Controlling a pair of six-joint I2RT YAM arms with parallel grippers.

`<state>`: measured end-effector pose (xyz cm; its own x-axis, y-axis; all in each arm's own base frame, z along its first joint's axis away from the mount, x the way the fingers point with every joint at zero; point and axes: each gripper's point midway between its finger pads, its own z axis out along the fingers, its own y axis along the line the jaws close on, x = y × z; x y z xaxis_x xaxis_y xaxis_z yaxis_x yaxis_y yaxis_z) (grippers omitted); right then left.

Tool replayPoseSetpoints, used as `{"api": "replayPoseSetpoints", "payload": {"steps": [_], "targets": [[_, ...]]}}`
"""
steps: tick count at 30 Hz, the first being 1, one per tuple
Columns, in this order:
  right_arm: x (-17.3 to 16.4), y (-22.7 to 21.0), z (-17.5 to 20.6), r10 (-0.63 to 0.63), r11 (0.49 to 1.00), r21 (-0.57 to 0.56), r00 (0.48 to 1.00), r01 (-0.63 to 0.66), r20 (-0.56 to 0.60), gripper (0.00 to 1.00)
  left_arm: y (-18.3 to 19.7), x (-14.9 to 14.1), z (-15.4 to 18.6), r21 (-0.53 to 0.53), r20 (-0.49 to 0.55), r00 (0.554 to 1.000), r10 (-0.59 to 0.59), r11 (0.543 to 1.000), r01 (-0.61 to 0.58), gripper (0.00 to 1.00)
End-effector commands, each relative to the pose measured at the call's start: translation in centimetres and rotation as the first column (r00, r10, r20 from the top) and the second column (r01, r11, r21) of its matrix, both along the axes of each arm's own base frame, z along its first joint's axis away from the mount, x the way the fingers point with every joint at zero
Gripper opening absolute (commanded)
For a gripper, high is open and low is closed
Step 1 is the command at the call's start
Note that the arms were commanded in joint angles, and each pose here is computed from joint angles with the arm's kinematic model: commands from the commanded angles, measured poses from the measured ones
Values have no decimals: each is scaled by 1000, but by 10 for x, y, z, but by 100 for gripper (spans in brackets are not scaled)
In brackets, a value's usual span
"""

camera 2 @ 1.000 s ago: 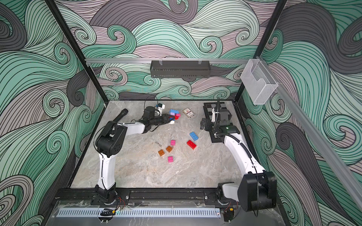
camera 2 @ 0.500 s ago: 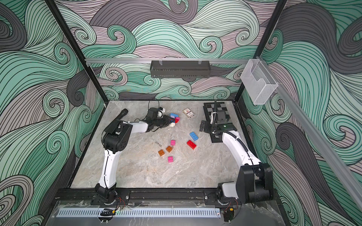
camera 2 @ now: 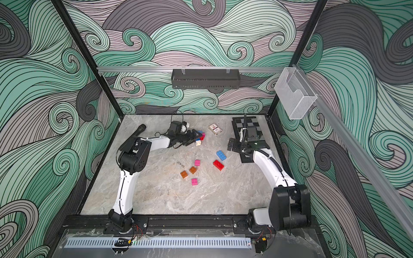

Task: Assemble the letter p with lego
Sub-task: Place the lego brick at the center of the board, then pick up the lego brick from the center of the board.

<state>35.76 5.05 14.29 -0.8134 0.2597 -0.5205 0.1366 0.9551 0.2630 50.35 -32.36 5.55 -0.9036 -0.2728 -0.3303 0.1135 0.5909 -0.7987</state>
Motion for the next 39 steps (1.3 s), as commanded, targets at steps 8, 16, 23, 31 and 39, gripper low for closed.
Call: {"api": "replayPoseSetpoints", "payload": {"steps": [8,16,23,31,39], "targets": [[4,1,4,-1,1000,10,1000,1,-11,99,54,-22,-37,274,-74,992,105,958,-81,99],[-7,28,1,112,986,-118,991,-121,-76,93,94,-44,75,391,244,964,109,898,-201,99],[-37,79,-1,281,899,-306,949,-312,-143,90,149,-130,215,434,573,816,78,815,-383,99],[-78,124,-18,401,862,-231,886,-451,-235,85,181,-216,179,474,434,900,34,841,-260,91],[-76,135,-29,411,841,-253,870,-477,-274,83,154,-237,98,507,125,990,-65,862,-7,64]]}}
